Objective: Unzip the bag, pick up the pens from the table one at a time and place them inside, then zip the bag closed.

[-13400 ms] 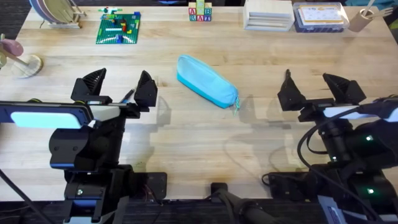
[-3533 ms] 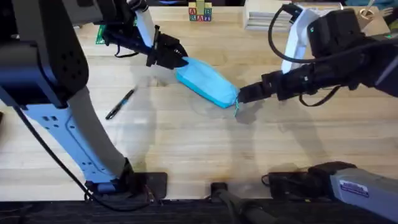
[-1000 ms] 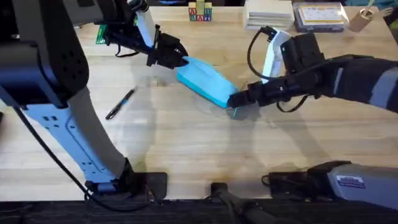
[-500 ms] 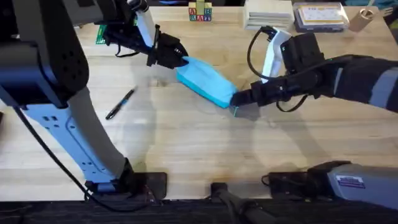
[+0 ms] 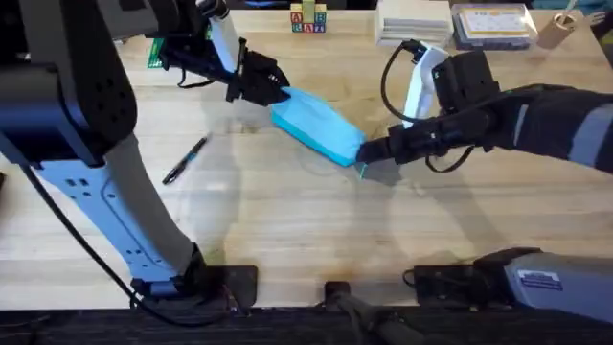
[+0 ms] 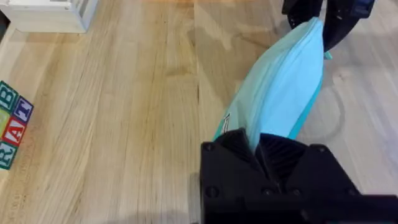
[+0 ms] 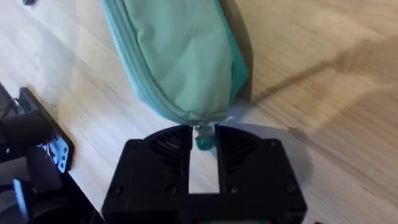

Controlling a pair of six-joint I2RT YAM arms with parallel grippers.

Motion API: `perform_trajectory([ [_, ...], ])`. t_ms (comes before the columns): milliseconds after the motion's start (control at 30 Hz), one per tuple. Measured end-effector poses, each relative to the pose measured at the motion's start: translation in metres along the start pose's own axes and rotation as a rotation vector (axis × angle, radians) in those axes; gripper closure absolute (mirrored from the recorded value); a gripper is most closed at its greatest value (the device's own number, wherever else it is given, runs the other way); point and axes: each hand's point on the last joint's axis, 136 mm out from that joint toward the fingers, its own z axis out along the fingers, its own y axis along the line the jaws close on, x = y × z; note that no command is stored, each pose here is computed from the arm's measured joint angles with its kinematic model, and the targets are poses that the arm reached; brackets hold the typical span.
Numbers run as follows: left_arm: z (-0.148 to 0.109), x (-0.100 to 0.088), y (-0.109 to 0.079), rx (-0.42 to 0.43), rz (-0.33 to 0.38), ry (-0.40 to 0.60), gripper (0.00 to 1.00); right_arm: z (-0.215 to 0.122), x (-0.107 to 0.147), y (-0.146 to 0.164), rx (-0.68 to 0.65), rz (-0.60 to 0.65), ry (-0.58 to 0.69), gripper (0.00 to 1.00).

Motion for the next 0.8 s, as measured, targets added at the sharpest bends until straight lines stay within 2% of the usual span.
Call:
perform_trajectory([
  [200, -0.0001, -0.0001, 0.0000, 0.000, 0.000, 0.000, 0.959, 0.0001, 0.0000, -0.0001, 0.000, 0.000, 0.000, 0.821],
  [367, -0.0001, -0.0001, 0.0000, 0.000, 0.000, 0.000, 0.958, 0.0000, -0.0001, 0.0000, 0.000, 0.000, 0.000, 0.956],
  [800, 0.0000, -0.0001, 0.0000, 0.000, 0.000, 0.000, 0.959, 0.0001, 0.0004, 0.0000, 0.000, 0.001, 0.001, 0.969],
])
